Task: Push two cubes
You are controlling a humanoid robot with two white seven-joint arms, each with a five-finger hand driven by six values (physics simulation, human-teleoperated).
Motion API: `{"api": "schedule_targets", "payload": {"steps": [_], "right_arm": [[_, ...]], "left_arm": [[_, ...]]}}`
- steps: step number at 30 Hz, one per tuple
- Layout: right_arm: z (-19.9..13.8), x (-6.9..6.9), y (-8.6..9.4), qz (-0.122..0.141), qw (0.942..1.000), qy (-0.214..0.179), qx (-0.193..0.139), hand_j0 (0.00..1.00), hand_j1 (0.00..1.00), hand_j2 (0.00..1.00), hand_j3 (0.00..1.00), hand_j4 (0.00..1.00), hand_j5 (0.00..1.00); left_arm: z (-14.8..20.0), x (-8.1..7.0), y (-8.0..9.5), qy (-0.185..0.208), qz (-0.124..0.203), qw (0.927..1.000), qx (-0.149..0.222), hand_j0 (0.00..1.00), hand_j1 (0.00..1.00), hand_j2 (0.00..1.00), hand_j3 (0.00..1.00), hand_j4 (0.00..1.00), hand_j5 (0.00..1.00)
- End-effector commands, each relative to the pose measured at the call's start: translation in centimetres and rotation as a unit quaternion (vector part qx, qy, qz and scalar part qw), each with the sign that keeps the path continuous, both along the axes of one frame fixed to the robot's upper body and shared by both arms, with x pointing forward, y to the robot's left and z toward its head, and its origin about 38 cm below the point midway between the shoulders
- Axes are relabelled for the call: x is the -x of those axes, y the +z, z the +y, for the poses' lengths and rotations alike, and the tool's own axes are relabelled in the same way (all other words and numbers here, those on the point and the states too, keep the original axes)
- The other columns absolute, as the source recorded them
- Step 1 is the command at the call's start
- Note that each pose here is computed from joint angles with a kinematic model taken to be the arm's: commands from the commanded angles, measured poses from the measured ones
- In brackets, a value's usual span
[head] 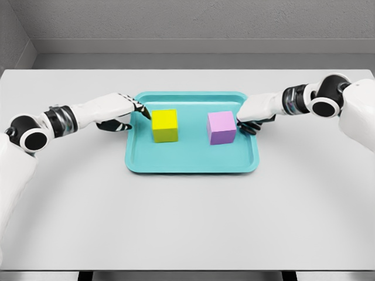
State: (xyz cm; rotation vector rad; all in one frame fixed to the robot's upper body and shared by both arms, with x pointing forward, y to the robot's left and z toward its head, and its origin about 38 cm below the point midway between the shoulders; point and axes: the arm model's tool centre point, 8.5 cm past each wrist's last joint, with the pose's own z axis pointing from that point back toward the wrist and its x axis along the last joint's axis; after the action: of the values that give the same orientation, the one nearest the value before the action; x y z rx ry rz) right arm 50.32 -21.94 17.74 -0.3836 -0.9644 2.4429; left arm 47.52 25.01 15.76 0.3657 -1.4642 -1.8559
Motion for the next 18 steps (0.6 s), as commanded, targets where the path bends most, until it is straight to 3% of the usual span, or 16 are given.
{"api": "schedule_targets", "payload": {"steps": [1, 18], "right_arm": [[0.3, 0.1, 0.0, 0.001, 1.0000, 0.004, -0.001, 0.11, 0.11, 0.11, 0.11, 0.11, 0.11], [2.3, 0.3, -0.2, 0.004, 0.9997, 0.021, -0.006, 0.11, 0.11, 0.11, 0.11, 0.11, 0.11]], "left_arm": [[0.4, -0.1, -0.4, 0.007, 0.008, 0.9999, 0.002, 0.67, 0.67, 0.67, 0.67, 0.67, 0.67], [-1.3, -0.5, -0.9, 0.000, 0.011, 0.9999, 0.004, 0.67, 0.67, 0.67, 0.67, 0.67, 0.67]]}}
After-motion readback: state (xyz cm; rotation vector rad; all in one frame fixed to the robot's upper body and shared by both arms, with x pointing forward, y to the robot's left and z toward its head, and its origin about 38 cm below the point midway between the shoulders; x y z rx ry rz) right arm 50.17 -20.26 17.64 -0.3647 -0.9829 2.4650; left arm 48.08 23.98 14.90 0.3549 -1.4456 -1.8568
